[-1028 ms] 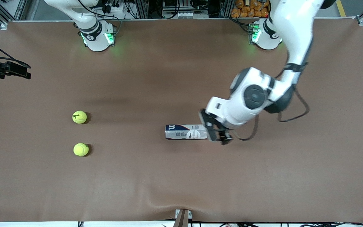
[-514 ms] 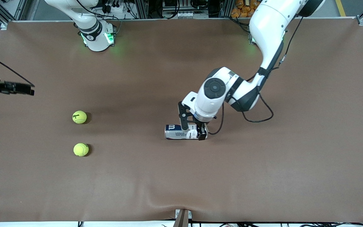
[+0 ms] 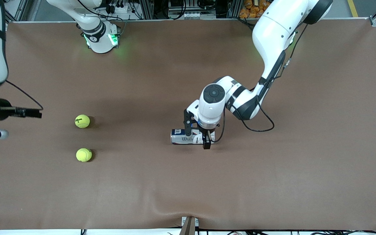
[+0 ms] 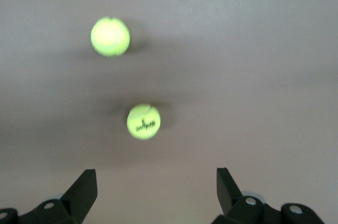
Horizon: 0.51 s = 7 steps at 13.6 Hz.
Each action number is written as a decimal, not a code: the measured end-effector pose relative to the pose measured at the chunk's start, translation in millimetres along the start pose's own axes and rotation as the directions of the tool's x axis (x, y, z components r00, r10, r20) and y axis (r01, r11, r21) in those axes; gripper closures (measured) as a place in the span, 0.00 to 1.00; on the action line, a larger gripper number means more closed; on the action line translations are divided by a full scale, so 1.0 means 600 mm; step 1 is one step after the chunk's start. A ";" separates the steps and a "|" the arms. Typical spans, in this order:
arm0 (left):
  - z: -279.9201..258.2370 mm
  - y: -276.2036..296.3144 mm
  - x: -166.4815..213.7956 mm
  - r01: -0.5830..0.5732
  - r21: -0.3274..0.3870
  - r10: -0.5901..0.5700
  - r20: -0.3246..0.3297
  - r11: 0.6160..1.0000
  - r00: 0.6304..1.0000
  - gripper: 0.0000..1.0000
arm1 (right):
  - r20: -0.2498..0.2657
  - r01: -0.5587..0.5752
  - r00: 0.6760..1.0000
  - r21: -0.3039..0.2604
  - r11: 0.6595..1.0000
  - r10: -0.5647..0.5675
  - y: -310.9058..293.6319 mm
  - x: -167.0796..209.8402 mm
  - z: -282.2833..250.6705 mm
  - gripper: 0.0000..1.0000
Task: Insert tennis ball vertically with right arm
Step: 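Grasp the tube with the left gripper while the right gripper reaches a ball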
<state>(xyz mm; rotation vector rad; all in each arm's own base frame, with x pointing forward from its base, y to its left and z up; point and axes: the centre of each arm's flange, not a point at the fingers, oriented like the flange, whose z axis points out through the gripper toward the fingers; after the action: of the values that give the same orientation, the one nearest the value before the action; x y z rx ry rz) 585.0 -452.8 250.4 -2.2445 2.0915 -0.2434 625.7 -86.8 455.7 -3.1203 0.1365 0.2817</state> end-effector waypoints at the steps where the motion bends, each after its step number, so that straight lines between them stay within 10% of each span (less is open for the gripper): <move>1: 0.011 0.000 -0.004 0.011 -0.006 -0.011 0.004 1.000 1.000 0.00 | -0.020 -0.007 1.000 0.001 1.000 0.007 -0.002 0.019 0.020 0.00; 7: 0.036 0.006 -0.006 0.036 -0.017 -0.035 0.007 0.999 0.999 0.00 | -0.034 -0.091 0.995 0.095 0.991 0.094 -0.048 0.094 0.140 0.00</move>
<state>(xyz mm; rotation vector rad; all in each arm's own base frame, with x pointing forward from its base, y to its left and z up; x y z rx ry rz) 584.4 -451.1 228.1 -2.2905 2.0599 -0.2207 668.5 -61.8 363.0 -3.0328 0.2866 0.2092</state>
